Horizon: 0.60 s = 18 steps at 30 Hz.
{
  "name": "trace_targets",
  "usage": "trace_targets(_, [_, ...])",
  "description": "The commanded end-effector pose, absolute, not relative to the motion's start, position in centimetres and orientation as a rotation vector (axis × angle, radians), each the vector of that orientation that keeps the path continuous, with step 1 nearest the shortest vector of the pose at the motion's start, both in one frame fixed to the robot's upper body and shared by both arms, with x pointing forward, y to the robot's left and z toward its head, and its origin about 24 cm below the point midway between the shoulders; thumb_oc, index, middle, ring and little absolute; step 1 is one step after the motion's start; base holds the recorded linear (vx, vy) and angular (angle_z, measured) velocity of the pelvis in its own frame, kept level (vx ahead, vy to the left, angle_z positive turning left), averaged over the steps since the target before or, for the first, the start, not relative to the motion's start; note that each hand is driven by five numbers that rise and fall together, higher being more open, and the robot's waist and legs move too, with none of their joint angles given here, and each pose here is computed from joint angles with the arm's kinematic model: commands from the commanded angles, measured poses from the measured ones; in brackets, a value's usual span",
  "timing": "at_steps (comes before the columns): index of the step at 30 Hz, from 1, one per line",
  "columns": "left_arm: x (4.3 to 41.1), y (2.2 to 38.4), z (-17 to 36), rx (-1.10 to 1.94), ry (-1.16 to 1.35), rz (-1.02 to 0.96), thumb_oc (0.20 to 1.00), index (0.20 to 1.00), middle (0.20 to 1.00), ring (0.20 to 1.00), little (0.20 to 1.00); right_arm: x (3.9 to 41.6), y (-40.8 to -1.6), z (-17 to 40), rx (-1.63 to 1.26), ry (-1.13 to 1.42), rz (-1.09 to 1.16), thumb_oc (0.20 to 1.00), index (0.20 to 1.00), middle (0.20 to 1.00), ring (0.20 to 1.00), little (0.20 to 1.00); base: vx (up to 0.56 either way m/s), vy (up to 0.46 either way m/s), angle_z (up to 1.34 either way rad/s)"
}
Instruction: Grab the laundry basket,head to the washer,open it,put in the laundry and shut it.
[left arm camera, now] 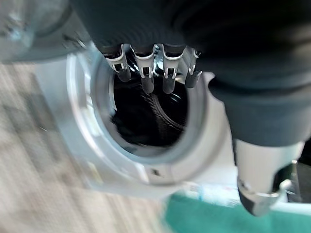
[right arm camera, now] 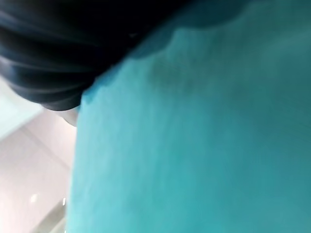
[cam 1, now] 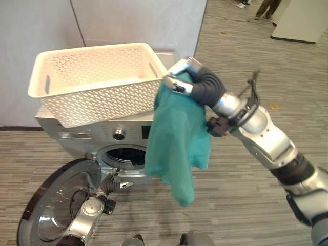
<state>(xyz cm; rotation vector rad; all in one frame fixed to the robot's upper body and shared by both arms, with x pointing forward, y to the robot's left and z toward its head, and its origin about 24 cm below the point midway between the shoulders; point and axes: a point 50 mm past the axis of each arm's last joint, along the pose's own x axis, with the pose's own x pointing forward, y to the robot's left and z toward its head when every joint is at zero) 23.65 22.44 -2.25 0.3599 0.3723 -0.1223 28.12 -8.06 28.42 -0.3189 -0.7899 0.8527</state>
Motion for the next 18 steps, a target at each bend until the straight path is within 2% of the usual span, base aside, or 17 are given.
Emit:
trace_targets(1, [25.3,20.5,2.7,0.339,0.105,-0.202,1.0,1.0,1.0,1.0,1.0,27.4,-8.1,30.9,-0.252,-0.895,0.85,0.2,0.2,0.2,0.2,0.2,-0.07,-0.137,-0.15])
trace_targets(3, [24.5,20.6,7.9,0.362,-0.085,-0.267,1.0,1.0,1.0,1.0,1.0,28.0,-8.8,30.3,-0.334,-0.841,0.829,0.2,0.2,0.2,0.2,0.2,-0.06,-0.148,-0.12])
trace_targets(18, [21.8,19.0,13.5,0.297,-0.292,-0.397,1.0,1.0,1.0,1.0,1.0,26.3,-12.7,26.0,-0.357,-0.663,0.862,0.2,0.2,0.2,0.2,0.2,0.0,-0.048,0.29])
